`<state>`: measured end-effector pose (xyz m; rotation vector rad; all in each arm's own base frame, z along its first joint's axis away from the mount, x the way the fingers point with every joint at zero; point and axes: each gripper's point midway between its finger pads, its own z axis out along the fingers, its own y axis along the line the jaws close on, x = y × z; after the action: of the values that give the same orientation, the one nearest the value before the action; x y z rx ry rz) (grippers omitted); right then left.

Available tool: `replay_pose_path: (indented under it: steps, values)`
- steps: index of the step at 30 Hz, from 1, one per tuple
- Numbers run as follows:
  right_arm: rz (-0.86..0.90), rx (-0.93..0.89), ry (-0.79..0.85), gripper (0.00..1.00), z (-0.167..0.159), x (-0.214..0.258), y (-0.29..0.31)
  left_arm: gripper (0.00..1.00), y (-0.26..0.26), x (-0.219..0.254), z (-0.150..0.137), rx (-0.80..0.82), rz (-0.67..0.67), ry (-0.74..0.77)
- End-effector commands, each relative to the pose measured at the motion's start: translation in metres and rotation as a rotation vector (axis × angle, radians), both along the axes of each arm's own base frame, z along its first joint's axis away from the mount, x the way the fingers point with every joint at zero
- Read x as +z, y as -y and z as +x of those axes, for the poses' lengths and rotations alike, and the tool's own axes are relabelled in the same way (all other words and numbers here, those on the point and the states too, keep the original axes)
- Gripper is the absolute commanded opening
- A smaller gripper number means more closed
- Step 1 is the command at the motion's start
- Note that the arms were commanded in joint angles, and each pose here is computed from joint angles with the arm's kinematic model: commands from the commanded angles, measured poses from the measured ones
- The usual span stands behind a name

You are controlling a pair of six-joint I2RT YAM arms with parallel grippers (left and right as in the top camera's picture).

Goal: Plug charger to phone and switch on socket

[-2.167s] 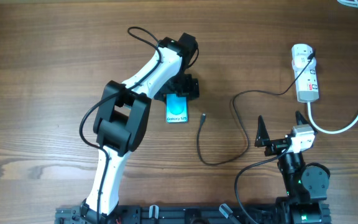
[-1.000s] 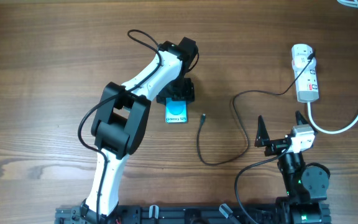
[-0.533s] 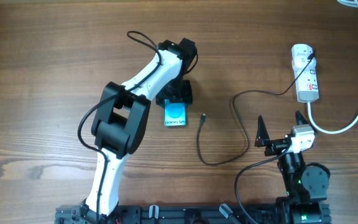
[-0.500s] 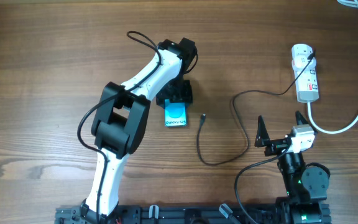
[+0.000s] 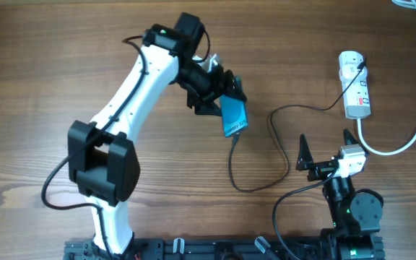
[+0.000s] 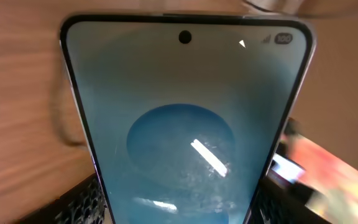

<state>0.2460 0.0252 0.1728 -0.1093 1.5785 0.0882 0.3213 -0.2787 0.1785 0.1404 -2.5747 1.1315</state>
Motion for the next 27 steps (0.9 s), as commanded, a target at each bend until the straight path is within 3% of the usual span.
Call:
replay_pose_path:
  steps: [1, 10, 27]
  values:
    - [-0.012, -0.021, 0.009, 1.00, 0.000, 0.001, 0.004, 0.66, 0.012, 0.082, -0.005, 0.004, -0.392, -0.089]
    - [-0.012, -0.021, 0.009, 1.00, 0.000, 0.001, 0.004, 0.66, -0.016, 0.131, 0.014, 0.067, -0.672, -0.164]
    - [-0.012, -0.021, 0.009, 1.00, 0.000, 0.001, 0.004, 0.66, -0.049, 0.131, 0.030, 0.206, -0.646, -0.271]
